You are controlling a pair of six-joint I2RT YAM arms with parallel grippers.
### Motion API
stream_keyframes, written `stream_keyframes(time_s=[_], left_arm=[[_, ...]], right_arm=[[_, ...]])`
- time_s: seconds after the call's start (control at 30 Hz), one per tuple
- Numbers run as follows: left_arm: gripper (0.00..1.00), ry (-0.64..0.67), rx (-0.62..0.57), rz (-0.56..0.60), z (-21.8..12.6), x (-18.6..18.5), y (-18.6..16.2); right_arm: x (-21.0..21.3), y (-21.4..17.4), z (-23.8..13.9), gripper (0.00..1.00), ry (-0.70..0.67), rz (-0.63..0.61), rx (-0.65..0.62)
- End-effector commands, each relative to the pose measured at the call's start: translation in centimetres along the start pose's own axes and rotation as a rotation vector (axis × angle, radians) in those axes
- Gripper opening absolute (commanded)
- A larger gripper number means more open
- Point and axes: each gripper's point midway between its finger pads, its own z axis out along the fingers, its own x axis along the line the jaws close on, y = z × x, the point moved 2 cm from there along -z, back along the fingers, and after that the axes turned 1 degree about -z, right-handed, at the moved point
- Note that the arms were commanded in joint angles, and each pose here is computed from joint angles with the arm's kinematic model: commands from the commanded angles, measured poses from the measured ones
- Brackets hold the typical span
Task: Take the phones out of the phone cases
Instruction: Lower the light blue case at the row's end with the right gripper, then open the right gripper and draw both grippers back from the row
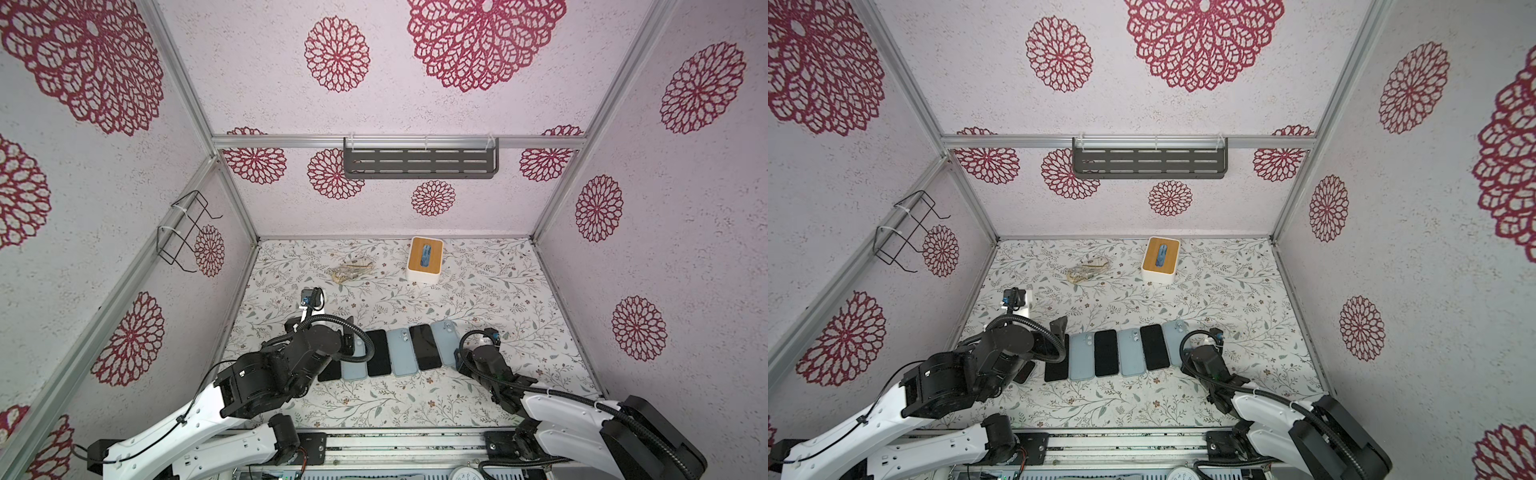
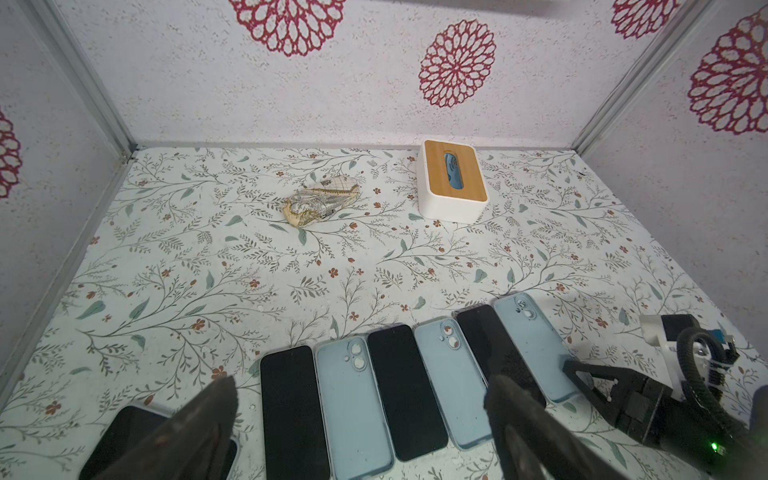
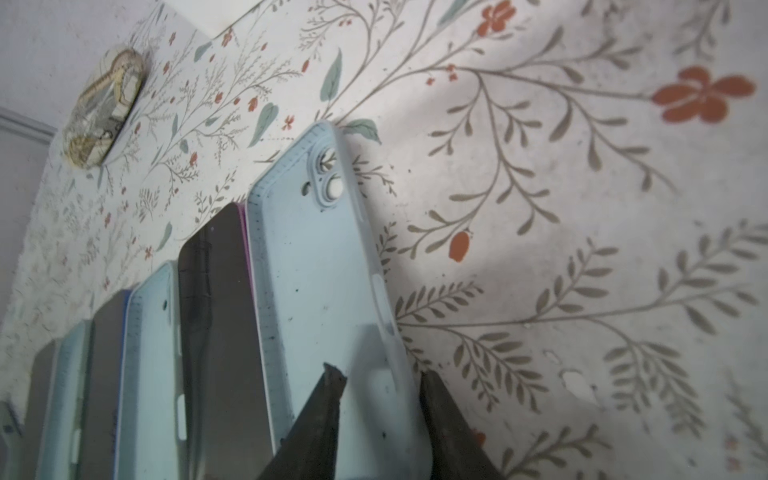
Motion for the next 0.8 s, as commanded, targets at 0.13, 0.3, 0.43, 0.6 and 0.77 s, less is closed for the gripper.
stream_keyframes(time_s=[0.13, 0.3, 0.43, 0.6, 0.77], left_arm=[[0.97, -0.02, 0.111, -0.147, 2.2, 0.6, -1.9], [0.97, 0.06, 0.191, -0.278, 5.1, 2.6, -3.5], [0.97, 0.126, 0.259, -0.404, 7.3, 5.3, -4.8], [0.97, 0.39, 0.274, -0.516, 7.5, 11.3, -6.4], [0.97, 0.561, 0.292, -0.591, 6.6, 16.1, -8.5]], right_arm=[[-0.9, 0.7, -2.3, 0.78, -0.066, -0.084, 0.0], [0.3, 3.9, -5.3, 0.94, -0.066, -0.167, -0.085], [2.2, 6.3, -7.0, 0.99, -0.062, -0.235, -0.111], [5.3, 8.7, -8.1, 0.99, -0.016, -0.298, -0.137], [8.1, 10.0, -8.3, 0.99, 0.054, -0.336, -0.148]])
